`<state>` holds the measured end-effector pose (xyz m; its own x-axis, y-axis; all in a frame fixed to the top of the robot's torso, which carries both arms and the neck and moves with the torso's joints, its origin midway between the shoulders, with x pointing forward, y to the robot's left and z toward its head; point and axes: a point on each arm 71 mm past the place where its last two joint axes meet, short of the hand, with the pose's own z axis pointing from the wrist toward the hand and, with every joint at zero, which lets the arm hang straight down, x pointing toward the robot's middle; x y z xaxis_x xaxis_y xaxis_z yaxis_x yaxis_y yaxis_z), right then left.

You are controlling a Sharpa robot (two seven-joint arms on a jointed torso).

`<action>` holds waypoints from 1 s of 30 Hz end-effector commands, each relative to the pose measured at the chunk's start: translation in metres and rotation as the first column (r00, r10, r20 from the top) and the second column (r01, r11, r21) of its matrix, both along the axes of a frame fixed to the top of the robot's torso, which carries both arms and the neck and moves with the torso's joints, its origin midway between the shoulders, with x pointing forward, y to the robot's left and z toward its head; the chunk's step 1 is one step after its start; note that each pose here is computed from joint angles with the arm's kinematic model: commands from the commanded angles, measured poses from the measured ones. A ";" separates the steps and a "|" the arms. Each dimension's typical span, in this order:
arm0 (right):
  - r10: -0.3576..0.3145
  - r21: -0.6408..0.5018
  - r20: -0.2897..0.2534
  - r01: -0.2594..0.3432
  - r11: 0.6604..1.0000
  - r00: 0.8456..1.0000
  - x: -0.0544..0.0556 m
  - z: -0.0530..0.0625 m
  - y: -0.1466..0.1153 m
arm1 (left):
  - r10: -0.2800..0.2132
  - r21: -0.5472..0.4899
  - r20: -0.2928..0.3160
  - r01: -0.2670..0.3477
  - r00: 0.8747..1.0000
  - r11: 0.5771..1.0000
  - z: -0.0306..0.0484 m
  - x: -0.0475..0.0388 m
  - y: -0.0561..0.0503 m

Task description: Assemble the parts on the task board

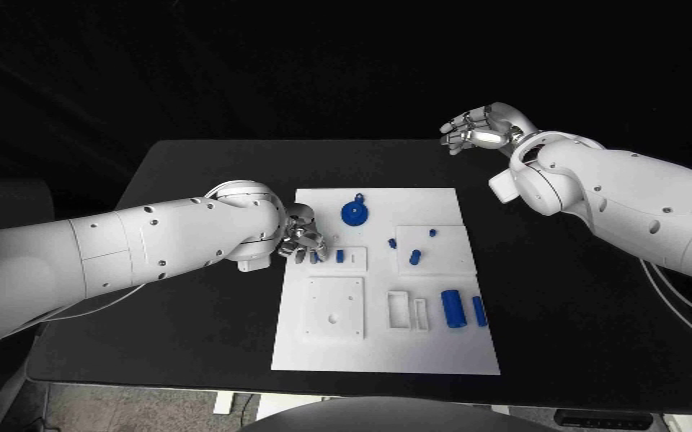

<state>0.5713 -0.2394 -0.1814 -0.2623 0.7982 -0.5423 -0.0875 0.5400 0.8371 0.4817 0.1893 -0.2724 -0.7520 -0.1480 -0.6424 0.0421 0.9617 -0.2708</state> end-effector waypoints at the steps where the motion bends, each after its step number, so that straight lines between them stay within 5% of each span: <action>1: 0.014 0.003 -0.001 -0.014 1.000 1.000 0.000 0.000 0.002 | -0.011 0.036 -0.042 0.013 0.999 0.999 -0.0063 -0.0042 0.002; 30: 0.016 0.005 0.002 -0.016 1.000 1.000 -0.001 0.000 0.003 | -0.008 0.047 -0.057 0.011 0.998 0.999 -0.0078 -0.0026 0.003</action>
